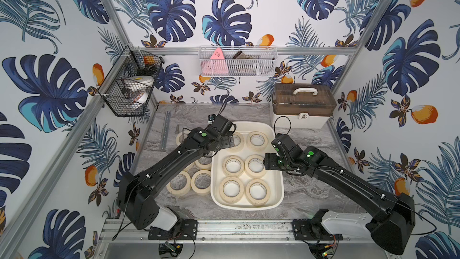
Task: Take out the art tape in the storage box
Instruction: Pick up the art tape from the storage box.
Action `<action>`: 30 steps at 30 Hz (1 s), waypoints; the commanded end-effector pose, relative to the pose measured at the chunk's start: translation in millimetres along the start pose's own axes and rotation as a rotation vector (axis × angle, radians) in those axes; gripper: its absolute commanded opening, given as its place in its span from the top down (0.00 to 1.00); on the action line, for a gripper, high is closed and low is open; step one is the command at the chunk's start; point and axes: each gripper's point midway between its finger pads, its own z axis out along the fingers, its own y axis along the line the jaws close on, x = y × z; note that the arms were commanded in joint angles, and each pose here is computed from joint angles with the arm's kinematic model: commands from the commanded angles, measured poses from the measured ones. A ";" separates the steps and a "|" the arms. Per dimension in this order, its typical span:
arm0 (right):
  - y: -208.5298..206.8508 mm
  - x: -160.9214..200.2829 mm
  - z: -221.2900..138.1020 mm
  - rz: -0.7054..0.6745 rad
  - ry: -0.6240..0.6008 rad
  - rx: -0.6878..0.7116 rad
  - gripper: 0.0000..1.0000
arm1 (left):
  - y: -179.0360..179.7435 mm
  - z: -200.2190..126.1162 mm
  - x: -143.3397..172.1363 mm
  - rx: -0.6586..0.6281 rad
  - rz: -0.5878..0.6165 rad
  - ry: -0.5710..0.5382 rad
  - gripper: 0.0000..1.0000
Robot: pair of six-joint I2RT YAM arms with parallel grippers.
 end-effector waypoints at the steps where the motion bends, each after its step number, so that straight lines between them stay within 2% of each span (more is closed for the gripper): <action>1: -12.0 2.2 0.0 0.005 -0.009 0.039 0.18 | -11.7 14.8 -3.9 -0.004 -0.014 0.004 0.06; 8: -20.1 8.0 4.4 0.042 -0.007 0.041 0.17 | -27.1 55.1 5.9 -0.024 -0.011 0.077 0.07; 15: -4.0 -0.6 15.0 0.078 -0.007 -0.029 0.21 | -30.5 86.0 21.1 -0.060 -0.001 0.143 0.07; 22: 29.8 -35.1 37.1 0.107 -0.012 -0.095 0.25 | -31.5 95.9 23.2 -0.049 -0.006 0.140 0.08; 30: 60.9 -73.9 71.2 0.127 -0.012 -0.134 0.30 | -19.5 90.2 15.4 -0.038 -0.047 0.116 0.10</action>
